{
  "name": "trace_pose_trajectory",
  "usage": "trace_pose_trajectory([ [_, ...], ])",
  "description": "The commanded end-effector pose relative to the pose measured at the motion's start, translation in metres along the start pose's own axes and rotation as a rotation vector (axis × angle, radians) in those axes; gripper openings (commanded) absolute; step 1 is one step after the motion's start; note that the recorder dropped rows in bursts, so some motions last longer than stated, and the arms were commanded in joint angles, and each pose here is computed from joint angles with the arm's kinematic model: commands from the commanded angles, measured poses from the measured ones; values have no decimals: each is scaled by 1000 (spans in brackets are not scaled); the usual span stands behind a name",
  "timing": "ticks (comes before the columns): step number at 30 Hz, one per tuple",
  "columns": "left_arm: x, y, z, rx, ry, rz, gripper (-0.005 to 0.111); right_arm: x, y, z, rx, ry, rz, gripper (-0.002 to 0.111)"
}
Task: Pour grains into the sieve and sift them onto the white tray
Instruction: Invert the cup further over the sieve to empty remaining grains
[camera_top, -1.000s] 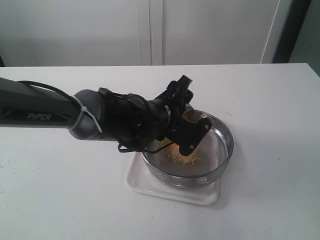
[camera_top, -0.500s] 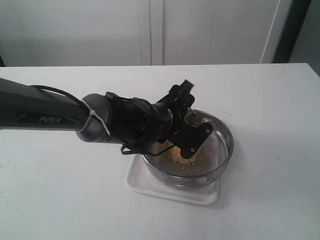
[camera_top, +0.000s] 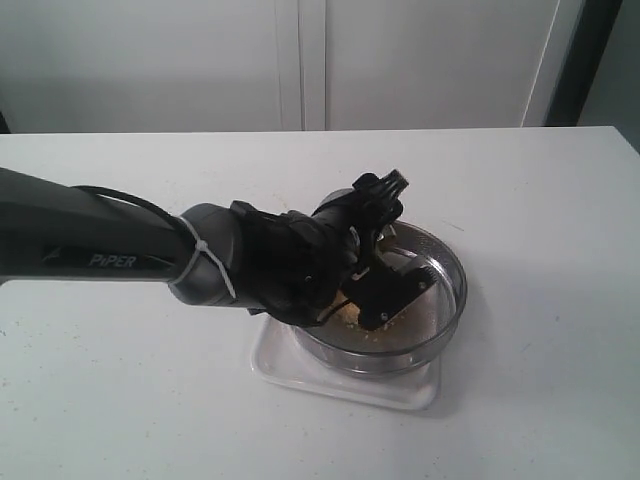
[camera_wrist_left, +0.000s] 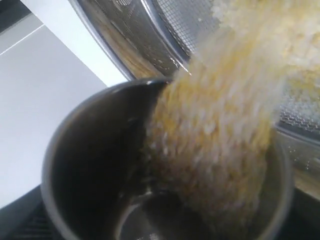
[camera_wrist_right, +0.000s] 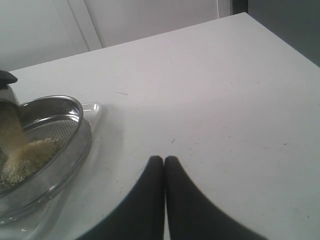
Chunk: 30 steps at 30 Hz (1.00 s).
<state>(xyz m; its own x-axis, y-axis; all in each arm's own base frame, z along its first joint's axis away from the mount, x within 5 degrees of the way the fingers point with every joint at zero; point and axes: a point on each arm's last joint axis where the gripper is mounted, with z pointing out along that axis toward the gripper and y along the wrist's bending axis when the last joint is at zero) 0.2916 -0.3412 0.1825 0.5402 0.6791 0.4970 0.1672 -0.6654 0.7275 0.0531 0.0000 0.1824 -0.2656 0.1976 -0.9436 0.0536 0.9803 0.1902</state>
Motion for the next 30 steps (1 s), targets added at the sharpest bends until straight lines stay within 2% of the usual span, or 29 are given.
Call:
trace_pose_trajectory([
  [1,7,4,-3,-6,76,70,0,1,0,0,-4,-11,4,0],
  [4,8,5,-7,6,144,137,0,1,0,0,-4,-11,4,0],
  [10,1,8,-12,7,162,235,0,1,0,0,-4,-11,4,0],
  [14,7,8,-15,30,243,264,0,1,0,0,-4,-11,4,0],
  [19,1,10,-19,34,250,357,0,1,0,0,-4,-11,4,0],
  [30,-6,13,-26,28,269,379,0,1,0,0,-4,-11,4,0],
])
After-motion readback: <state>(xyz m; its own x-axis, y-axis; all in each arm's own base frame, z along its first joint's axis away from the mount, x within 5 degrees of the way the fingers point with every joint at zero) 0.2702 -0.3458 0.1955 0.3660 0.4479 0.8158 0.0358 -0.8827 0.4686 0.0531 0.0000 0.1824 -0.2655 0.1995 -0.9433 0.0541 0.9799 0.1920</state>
